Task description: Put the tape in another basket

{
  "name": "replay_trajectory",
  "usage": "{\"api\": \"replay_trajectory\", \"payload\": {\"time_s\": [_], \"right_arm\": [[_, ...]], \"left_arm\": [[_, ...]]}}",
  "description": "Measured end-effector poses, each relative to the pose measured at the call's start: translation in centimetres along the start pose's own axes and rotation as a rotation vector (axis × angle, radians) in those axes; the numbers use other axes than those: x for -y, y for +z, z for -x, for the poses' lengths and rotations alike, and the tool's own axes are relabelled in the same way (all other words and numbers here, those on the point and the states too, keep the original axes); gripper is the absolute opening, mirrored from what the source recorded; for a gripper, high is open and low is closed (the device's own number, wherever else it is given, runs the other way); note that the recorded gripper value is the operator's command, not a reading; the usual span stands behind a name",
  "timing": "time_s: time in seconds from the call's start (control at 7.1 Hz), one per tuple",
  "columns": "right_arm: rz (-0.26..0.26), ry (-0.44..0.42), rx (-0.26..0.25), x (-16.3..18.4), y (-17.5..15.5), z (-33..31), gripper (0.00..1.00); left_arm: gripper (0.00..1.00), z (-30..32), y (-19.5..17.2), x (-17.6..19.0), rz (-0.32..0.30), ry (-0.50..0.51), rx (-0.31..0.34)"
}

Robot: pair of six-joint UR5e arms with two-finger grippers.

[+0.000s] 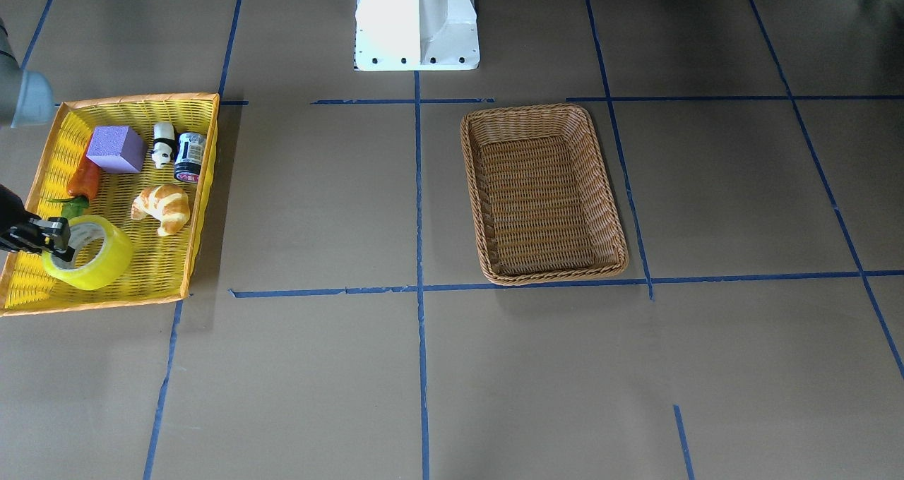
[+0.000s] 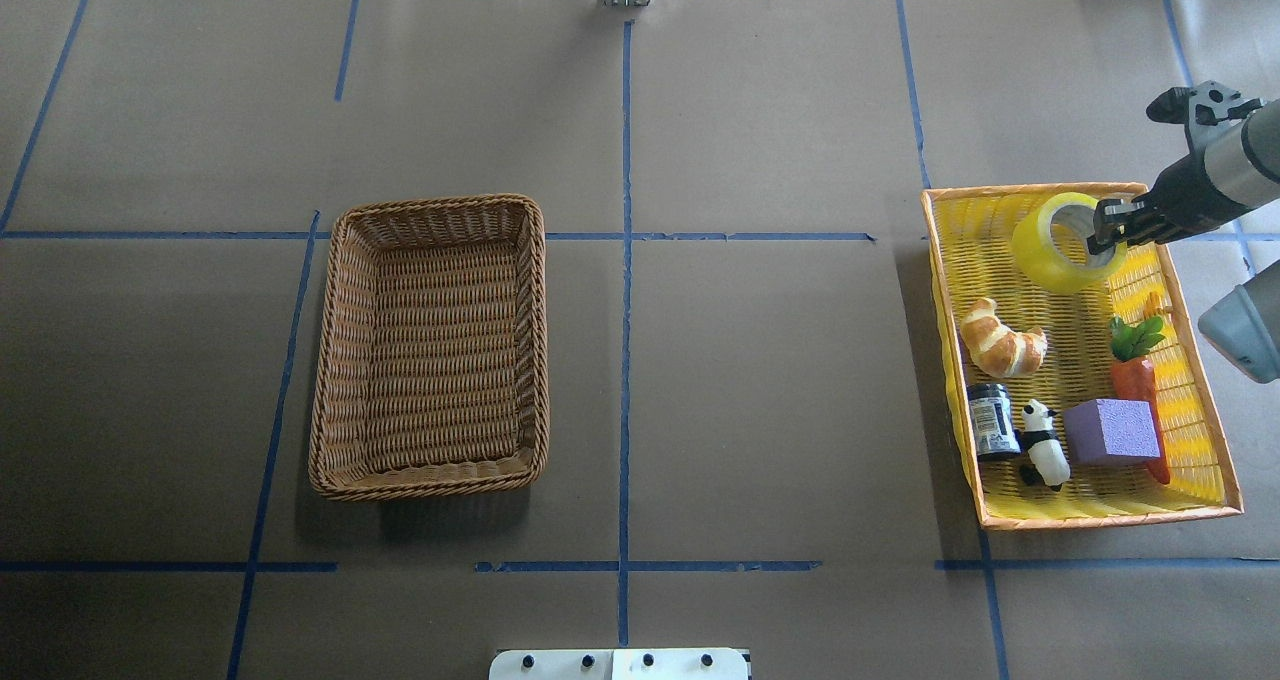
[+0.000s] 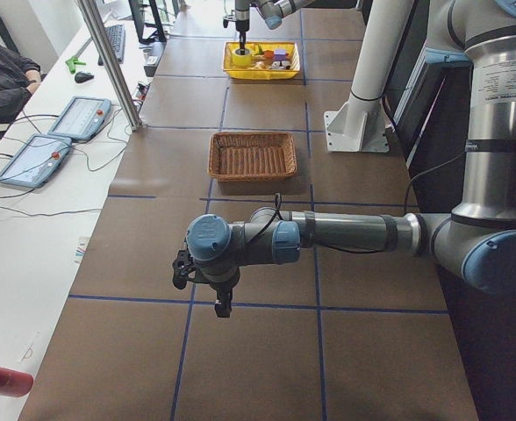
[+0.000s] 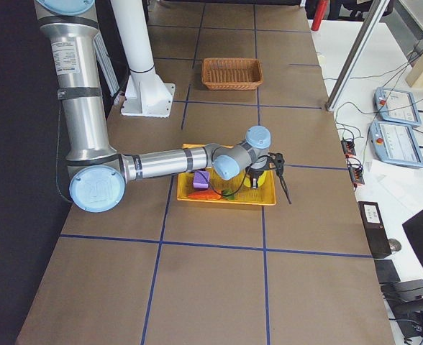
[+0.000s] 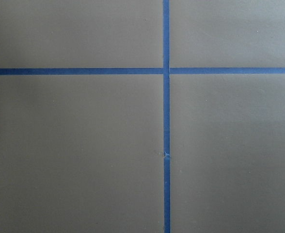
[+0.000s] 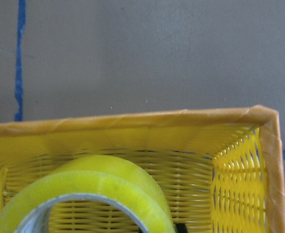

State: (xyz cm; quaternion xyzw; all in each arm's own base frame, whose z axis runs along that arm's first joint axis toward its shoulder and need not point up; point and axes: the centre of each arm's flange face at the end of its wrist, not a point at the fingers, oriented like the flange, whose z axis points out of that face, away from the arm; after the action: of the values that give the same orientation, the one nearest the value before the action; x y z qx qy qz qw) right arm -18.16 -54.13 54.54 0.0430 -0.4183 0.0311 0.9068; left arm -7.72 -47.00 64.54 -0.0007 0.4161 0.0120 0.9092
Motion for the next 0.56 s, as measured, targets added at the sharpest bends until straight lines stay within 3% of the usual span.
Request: {"api": "replay_trajectory", "payload": {"time_s": [0.56], "right_arm": [[-0.023, 0.084, 0.154, 2.0, -6.1, 4.9, 0.0]], "left_arm": [[1.0, -4.3, -3.5, 1.6, -0.082, 0.067, 0.007]]}}
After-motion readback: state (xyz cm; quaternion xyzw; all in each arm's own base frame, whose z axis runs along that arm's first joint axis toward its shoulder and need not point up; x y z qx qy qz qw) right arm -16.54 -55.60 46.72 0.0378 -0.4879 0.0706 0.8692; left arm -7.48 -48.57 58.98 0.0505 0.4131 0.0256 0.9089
